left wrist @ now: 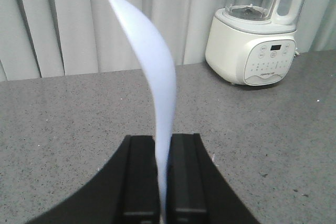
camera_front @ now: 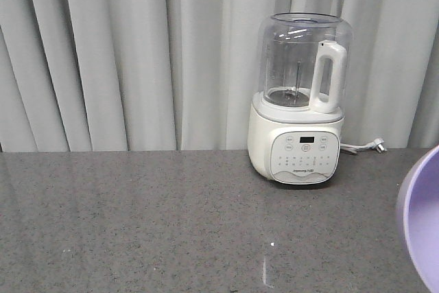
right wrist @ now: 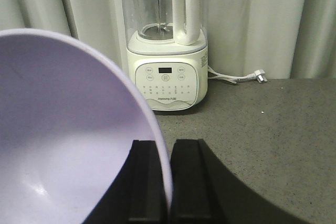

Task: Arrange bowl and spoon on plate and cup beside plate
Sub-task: 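Drive the base to the counter with the light blue plate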

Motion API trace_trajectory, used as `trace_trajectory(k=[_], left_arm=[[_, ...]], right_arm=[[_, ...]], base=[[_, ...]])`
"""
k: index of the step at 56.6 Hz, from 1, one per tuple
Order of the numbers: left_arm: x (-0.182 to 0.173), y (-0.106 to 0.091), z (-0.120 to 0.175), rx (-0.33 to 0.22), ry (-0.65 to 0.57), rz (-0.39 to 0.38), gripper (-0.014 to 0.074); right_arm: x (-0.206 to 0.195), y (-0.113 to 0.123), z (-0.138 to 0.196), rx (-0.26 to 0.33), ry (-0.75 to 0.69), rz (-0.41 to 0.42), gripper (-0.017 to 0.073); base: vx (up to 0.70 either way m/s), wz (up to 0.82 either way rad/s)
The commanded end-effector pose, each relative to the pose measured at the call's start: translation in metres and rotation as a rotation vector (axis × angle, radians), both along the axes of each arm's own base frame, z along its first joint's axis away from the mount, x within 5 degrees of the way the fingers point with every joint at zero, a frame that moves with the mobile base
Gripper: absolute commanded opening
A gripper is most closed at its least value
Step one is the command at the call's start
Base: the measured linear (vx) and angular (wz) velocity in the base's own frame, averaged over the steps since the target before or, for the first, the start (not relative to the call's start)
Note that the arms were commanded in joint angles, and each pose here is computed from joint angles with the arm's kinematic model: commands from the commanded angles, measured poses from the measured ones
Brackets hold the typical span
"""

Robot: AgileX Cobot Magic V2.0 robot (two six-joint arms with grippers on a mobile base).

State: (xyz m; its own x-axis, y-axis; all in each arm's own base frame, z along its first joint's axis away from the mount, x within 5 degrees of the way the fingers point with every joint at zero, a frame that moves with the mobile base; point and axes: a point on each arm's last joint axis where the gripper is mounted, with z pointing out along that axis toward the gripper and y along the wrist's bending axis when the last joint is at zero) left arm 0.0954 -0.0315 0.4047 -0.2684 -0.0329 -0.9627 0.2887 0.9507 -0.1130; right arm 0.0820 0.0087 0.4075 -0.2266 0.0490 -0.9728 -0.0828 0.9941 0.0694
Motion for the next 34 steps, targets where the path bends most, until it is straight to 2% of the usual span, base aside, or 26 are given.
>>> trace_trajectory(k=[1,24,34], left_arm=[[0.0001,-0.0010,0.0140,-0.042,-0.089,-0.006,0.0000],[0.0001,-0.0010,0.0140,-0.042,-0.089,-0.006,0.0000],[0.0001,-0.0010,0.0140,-0.042,-0.089,-0.006,0.0000]], right_arm=[[0.0001,-0.0010,0.0156,0.001,-0.108,-0.011,-0.0008],[0.0001,-0.0010,0.0156,0.001,-0.108,-0.011,-0.0008],[0.0005,-0.0010,0.0155,0.001,-0.108,-0.011,-0.0008]], base=[[0.00,0.00],[0.00,-0.01],[-0.04,-0.17]])
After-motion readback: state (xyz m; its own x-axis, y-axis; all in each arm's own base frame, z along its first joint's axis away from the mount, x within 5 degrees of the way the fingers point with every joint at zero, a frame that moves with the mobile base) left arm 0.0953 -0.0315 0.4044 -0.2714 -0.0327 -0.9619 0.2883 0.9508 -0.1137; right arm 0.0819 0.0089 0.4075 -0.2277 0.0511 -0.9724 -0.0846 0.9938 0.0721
